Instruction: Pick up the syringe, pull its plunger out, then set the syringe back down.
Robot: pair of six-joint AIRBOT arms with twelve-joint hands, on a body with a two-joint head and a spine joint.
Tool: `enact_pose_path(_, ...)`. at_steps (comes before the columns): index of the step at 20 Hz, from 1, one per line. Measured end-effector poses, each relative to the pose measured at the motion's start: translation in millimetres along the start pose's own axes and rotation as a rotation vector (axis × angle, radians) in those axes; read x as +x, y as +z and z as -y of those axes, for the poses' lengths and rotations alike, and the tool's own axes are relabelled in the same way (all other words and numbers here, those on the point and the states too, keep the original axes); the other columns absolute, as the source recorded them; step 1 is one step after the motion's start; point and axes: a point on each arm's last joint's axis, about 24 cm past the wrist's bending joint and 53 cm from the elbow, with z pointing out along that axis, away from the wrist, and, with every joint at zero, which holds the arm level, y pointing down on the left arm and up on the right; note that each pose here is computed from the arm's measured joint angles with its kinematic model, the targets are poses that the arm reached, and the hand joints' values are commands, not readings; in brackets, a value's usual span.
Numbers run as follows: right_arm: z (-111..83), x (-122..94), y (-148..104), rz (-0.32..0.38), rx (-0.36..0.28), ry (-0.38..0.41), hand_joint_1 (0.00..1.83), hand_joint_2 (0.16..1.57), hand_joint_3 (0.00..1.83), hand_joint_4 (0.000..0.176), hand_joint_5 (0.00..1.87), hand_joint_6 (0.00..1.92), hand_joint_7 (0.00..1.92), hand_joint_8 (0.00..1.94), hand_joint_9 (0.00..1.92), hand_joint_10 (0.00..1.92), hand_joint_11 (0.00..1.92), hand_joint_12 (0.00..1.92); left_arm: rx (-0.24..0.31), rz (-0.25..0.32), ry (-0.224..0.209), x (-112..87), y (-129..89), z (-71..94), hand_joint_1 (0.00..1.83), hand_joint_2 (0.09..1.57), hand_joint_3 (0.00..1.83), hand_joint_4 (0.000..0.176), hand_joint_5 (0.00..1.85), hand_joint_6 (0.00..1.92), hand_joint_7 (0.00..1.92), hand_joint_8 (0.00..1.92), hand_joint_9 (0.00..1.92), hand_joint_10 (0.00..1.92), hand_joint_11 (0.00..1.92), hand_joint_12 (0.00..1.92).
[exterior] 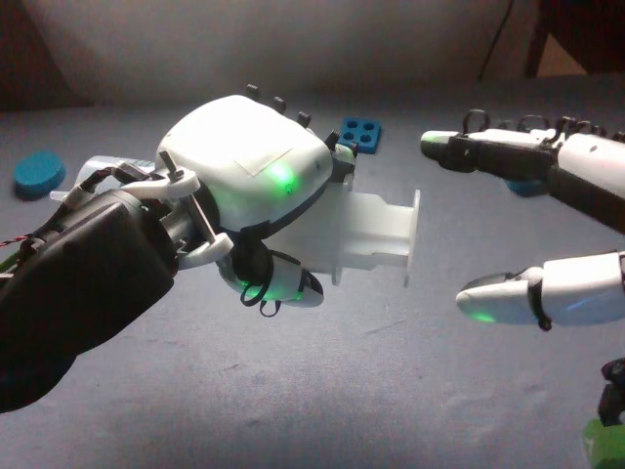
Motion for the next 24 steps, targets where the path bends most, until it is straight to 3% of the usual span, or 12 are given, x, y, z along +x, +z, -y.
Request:
enact_pose_path(3,3.3,8,4,0.000,0.007,0.026,1.03,0.88,0.00,0.000,0.18,0.00,0.22,0.00,0.18,0.00,0.00,0.47,-0.022,0.002,-0.010,-2.0,1,-7.9,1.39,1.09,0.00,0.000,0.95,0.82,1.07,0.85,0.95,1.24,1.02,1.18)
enact_pose_path(5,3.4,5,7,0.035,0.009,0.066,1.02,0.88,0.00,0.000,0.16,0.00,0.19,0.00,0.16,0.00,0.00,0.42,-0.020,0.011,-0.001,-6.4,3,-7.8,1.39,1.08,0.00,0.000,1.00,0.77,1.09,0.80,0.98,1.21,1.04,1.15)
enact_pose_path(11,3.8,7,12,0.052,0.009,0.200,1.02,0.87,0.00,0.000,0.18,0.00,0.23,0.01,0.20,0.01,0.00,0.55,-0.025,0.001,0.007,-8.4,5,-8.7,1.39,1.09,0.00,0.000,0.94,0.83,1.07,0.86,0.96,1.24,1.03,1.10)
enact_pose_path(14,5.5,8,19,0.040,-0.006,0.196,1.02,0.87,0.00,0.000,0.18,0.00,0.23,0.01,0.20,0.01,0.00,0.55,-0.024,0.006,0.018,-13.1,7,-6.9,1.39,1.10,0.00,0.000,0.91,0.87,1.04,0.90,0.95,1.26,1.02,1.11)
enact_pose_path(20,7.7,6,37,0.047,-0.063,0.166,1.02,0.87,0.00,0.000,0.25,0.02,0.28,0.01,0.23,0.01,0.00,0.56,-0.036,-0.003,0.011,-11.0,7,-9.7,1.39,1.08,0.00,0.000,0.98,0.77,1.06,0.88,0.97,1.22,1.02,1.13)
enact_pose_path(24,18.3,9,49,0.034,-0.061,0.134,1.02,0.87,0.00,0.000,0.21,0.00,0.26,0.00,0.24,0.00,0.00,0.60,-0.050,-0.014,0.009,-8.4,7,-13.0,1.39,1.10,0.00,0.000,0.92,0.84,1.04,0.92,0.95,1.25,1.02,1.13)
